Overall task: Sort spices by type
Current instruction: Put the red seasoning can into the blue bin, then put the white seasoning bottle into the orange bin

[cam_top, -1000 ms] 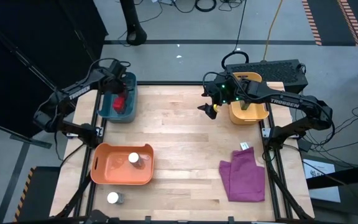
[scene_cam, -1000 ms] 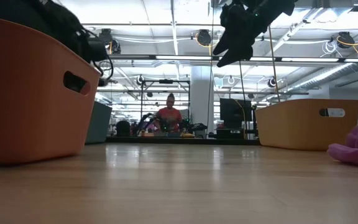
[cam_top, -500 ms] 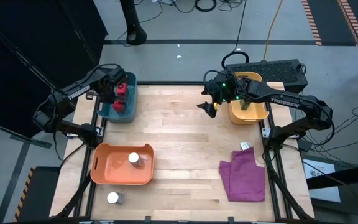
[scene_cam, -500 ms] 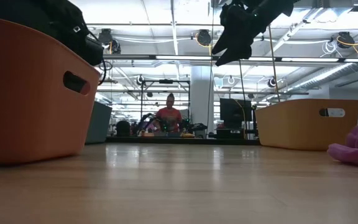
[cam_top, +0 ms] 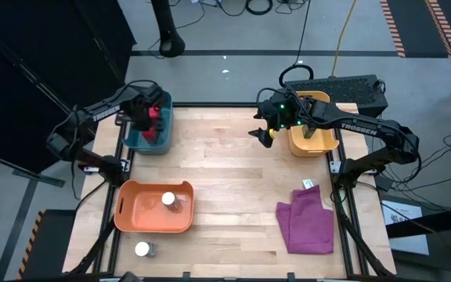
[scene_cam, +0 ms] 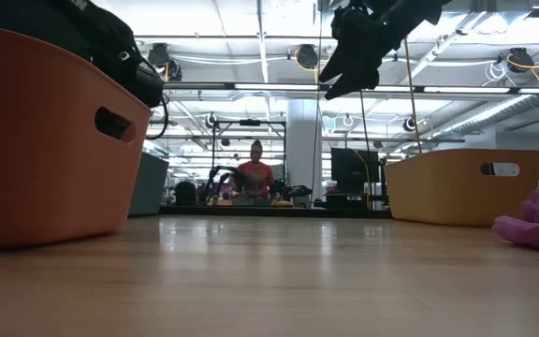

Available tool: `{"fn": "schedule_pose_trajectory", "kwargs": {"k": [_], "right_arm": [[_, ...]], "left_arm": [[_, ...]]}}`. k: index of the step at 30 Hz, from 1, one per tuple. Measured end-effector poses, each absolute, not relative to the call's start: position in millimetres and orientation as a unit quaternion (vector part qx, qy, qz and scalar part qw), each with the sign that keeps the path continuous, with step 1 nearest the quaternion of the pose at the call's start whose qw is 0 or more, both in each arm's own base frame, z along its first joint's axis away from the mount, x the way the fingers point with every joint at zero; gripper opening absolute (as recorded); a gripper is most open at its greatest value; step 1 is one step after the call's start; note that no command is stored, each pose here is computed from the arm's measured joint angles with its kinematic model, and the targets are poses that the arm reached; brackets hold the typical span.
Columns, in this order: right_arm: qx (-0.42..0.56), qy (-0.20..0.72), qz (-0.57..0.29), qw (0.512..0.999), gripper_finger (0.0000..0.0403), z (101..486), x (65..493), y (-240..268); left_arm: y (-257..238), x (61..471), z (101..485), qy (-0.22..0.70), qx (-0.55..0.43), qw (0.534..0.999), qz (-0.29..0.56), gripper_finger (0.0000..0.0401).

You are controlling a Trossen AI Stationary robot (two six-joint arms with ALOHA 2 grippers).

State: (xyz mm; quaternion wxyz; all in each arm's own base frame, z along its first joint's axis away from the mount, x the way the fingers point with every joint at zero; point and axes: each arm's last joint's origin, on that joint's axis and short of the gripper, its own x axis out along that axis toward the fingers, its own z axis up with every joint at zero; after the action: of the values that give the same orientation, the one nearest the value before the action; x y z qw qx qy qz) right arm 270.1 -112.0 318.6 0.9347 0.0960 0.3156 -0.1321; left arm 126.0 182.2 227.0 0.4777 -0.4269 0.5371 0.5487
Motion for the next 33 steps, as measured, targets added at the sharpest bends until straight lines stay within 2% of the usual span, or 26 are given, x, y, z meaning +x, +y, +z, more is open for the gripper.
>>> {"fn": "schedule_pose_trajectory", "kwargs": {"k": [6,33], "right_arm": [[0.097,0.316,-0.132,0.935,0.032,318.6,270.1,-112.0],[0.096,0.316,-0.132,0.935,0.032,318.6,270.1,-112.0]], "left_arm": [[185.6,129.0,219.3,0.552,-0.427,0.465,0.545,0.0017],[184.4,132.8,225.2,0.545,-0.432,0.481,0.534,0.0017]]}}
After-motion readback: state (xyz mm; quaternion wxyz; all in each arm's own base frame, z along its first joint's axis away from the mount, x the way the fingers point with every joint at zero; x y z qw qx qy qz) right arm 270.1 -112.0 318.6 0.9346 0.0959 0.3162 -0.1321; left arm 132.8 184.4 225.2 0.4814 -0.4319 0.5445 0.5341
